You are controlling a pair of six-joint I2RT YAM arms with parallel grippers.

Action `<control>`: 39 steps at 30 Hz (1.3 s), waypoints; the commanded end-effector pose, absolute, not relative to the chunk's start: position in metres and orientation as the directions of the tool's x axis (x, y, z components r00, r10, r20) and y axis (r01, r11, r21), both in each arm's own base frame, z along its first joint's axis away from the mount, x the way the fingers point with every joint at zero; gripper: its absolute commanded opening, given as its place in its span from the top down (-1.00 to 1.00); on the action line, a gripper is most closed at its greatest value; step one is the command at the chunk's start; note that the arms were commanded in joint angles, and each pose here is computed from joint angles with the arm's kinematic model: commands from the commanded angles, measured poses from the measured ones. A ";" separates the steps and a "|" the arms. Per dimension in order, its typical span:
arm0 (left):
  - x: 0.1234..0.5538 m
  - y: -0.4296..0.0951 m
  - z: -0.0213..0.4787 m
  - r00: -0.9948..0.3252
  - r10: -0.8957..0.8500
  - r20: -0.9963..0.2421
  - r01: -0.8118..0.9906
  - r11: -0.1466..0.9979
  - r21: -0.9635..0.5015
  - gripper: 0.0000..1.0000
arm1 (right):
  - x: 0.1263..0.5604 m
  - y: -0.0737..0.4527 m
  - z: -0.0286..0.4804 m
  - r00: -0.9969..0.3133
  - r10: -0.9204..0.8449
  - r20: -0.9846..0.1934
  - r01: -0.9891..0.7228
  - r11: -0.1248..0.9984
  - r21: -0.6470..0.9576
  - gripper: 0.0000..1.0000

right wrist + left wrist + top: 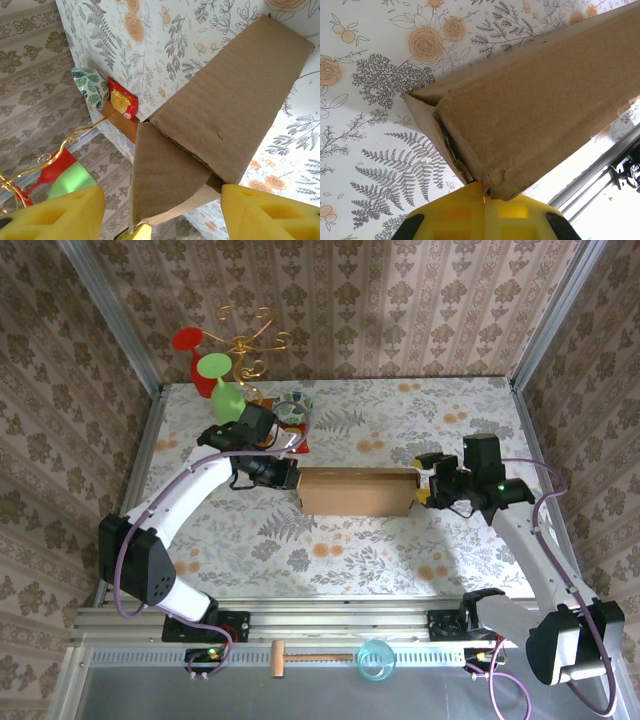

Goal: Fold the paper box

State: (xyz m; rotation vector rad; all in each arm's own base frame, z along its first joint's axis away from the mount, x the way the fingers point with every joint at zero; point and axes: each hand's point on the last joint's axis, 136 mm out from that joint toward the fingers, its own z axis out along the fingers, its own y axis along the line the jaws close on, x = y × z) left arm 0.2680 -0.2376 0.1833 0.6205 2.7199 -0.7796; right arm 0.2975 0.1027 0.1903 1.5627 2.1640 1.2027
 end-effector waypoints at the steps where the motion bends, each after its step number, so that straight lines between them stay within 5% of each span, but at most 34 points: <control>1: 0.267 -0.239 0.179 -0.889 0.331 -0.318 0.448 0.773 -0.449 1.00 | 0.293 0.105 0.180 -0.396 0.851 0.344 0.723 0.058 0.688 -0.27; 26: 0.276 -0.241 0.180 -0.892 0.325 -0.315 0.441 0.779 -0.445 1.00 | 0.271 0.104 0.179 -0.469 0.815 0.341 0.706 0.113 0.699 -0.42; 36: 0.278 -0.243 0.187 -0.902 0.287 -0.322 0.416 0.775 -0.476 1.00 | 0.284 0.100 0.164 -0.471 0.827 0.305 0.704 0.145 0.695 -0.02; 39: 0.280 -0.246 0.201 -0.914 0.231 -0.333 0.385 0.752 -0.535 0.65 | 0.286 0.098 0.159 -0.461 0.835 0.301 0.710 0.143 0.690 0.09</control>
